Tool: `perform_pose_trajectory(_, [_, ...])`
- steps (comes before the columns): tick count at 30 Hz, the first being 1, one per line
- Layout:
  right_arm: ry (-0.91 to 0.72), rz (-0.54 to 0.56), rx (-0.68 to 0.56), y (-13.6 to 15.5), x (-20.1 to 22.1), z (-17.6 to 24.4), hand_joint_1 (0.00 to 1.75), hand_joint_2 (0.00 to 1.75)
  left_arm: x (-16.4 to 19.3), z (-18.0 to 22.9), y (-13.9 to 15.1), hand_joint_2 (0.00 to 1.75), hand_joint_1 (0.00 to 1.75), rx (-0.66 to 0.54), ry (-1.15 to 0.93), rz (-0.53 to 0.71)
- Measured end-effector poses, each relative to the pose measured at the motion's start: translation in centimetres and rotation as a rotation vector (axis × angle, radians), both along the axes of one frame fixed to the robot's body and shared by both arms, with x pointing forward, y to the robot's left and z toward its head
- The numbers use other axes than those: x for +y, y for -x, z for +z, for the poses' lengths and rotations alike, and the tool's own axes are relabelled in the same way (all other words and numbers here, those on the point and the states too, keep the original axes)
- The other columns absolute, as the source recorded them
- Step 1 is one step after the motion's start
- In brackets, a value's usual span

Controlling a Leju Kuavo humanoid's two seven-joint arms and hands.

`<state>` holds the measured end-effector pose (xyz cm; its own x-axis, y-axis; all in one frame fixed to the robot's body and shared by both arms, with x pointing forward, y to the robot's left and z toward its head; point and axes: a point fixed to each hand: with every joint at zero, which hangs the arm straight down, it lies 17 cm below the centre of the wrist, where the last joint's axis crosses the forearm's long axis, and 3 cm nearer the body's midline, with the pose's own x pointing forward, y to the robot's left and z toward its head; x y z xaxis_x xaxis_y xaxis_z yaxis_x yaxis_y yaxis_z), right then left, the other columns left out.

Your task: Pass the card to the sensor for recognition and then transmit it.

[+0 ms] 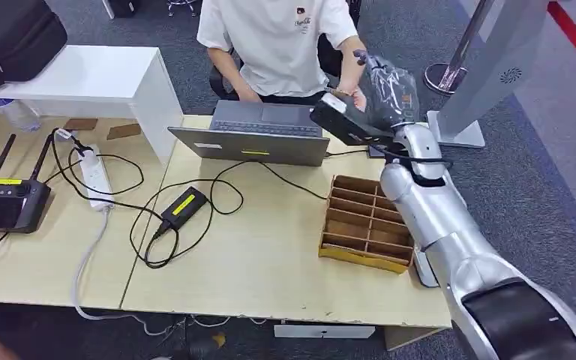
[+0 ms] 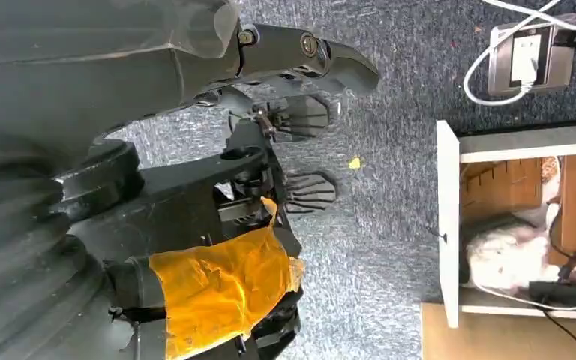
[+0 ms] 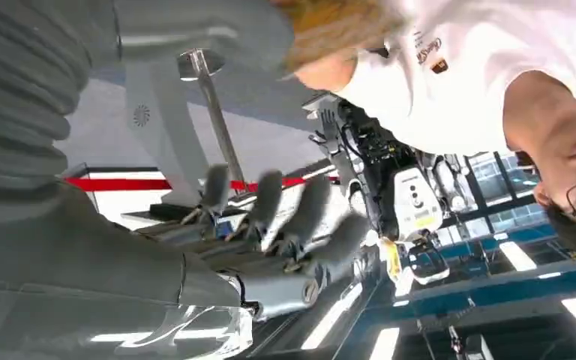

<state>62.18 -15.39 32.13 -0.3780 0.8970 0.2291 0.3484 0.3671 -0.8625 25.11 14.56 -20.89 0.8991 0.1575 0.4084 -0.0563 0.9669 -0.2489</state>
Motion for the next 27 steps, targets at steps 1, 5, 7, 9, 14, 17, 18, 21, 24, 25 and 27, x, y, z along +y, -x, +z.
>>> perform_pose_trajectory(1, [0.003,0.000,0.002,0.0,0.0,-0.1,0.00,1.75,0.0,0.0,0.0,1.75,0.00,0.000,0.002,0.000])
perform_pose_trajectory(5, [0.025,-0.028,0.010,-0.2,-0.6,-0.6,0.00,1.75,-0.1,0.0,0.0,1.75,0.00,0.002,0.004,0.002])
perform_pose_trajectory(7, [0.046,-0.053,0.008,-0.5,-1.4,-0.9,0.00,1.75,-0.1,0.0,0.0,1.75,0.00,0.004,0.005,0.003])
perform_pose_trajectory(9, [0.081,-0.113,-0.001,-0.9,-3.1,-1.0,0.00,1.75,-0.1,0.0,0.1,1.75,0.00,0.005,0.005,0.002])
perform_pose_trajectory(14, [0.187,-0.245,-0.013,-2.0,-8.6,-1.2,0.00,1.75,-0.1,0.0,0.1,1.75,0.00,0.007,0.008,0.006])
perform_pose_trajectory(17, [0.265,-0.331,-0.012,-2.6,-12.9,-0.9,0.00,1.75,0.0,0.0,0.1,1.75,0.00,0.007,0.007,0.008])
perform_pose_trajectory(18, [0.288,-0.360,-0.014,-2.8,-14.4,-0.6,0.00,1.75,0.1,-0.1,0.1,1.75,0.00,0.008,0.006,0.008])
perform_pose_trajectory(21, [0.356,-0.455,-0.004,-3.0,-19.9,0.1,0.00,1.75,0.3,-0.1,0.1,1.75,0.00,0.005,0.007,0.010])
perform_pose_trajectory(24, [0.420,-0.534,0.008,-2.8,-24.6,0.8,0.00,1.75,0.6,-0.1,0.2,1.75,0.00,0.005,0.009,0.009])
perform_pose_trajectory(25, [0.420,-0.534,0.008,-2.8,-24.6,0.8,0.00,1.75,0.6,-0.1,0.2,1.75,0.00,0.005,0.009,0.009])
perform_pose_trajectory(27, [0.420,-0.534,0.007,-2.8,-24.6,0.9,0.00,1.75,0.6,-0.1,0.2,1.75,0.00,0.005,0.009,0.009])
